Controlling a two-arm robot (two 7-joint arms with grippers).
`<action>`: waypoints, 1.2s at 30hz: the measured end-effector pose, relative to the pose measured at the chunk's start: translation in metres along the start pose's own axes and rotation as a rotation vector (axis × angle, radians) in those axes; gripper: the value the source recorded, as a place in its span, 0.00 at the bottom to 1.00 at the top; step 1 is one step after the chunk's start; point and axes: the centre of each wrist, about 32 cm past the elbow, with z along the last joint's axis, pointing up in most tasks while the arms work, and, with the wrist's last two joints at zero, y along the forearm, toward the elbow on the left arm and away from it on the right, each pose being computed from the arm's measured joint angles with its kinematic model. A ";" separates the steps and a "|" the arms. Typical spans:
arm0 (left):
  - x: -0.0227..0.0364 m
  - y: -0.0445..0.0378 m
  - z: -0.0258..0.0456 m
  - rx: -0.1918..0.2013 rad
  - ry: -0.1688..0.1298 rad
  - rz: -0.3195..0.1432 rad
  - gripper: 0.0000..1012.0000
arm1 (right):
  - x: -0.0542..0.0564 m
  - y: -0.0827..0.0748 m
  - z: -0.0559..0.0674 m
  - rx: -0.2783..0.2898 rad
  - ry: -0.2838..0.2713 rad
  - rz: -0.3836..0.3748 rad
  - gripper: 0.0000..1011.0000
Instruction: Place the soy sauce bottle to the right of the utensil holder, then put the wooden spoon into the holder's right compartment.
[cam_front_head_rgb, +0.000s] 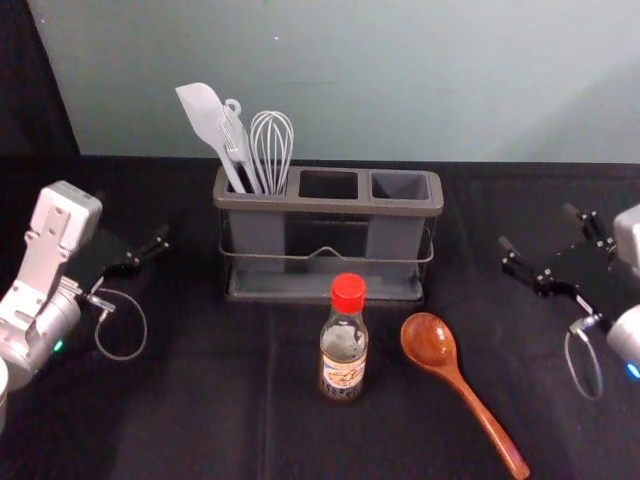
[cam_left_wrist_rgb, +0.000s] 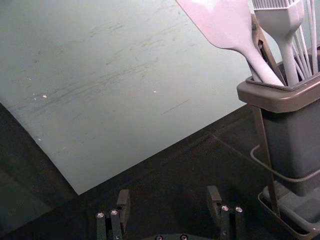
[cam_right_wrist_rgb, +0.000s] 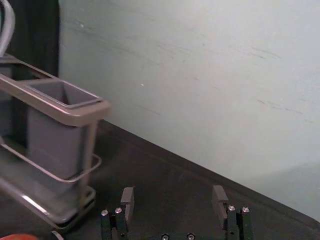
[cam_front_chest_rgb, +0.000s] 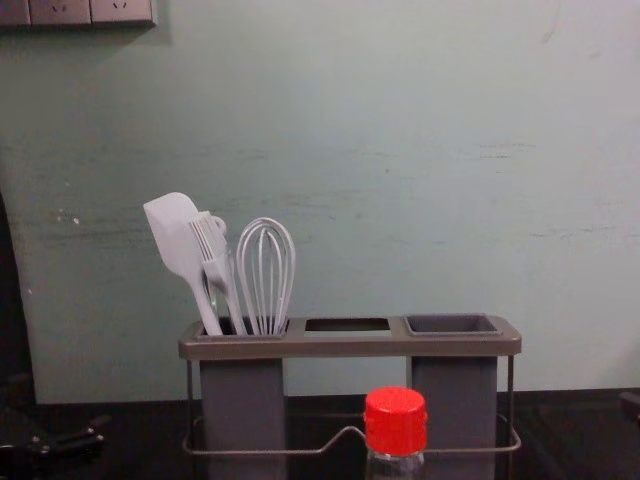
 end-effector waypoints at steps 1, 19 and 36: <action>0.0000 0.0000 0.0000 0.000 0.000 0.000 0.99 | 0.000 0.000 0.000 0.000 0.000 0.000 0.99; 0.0000 0.0000 0.0000 0.000 0.000 0.000 0.99 | -0.004 -0.046 0.040 -0.034 0.153 0.154 0.99; 0.0000 0.0000 0.0000 0.000 0.000 0.000 0.99 | -0.044 -0.024 0.074 -0.356 0.241 0.297 0.99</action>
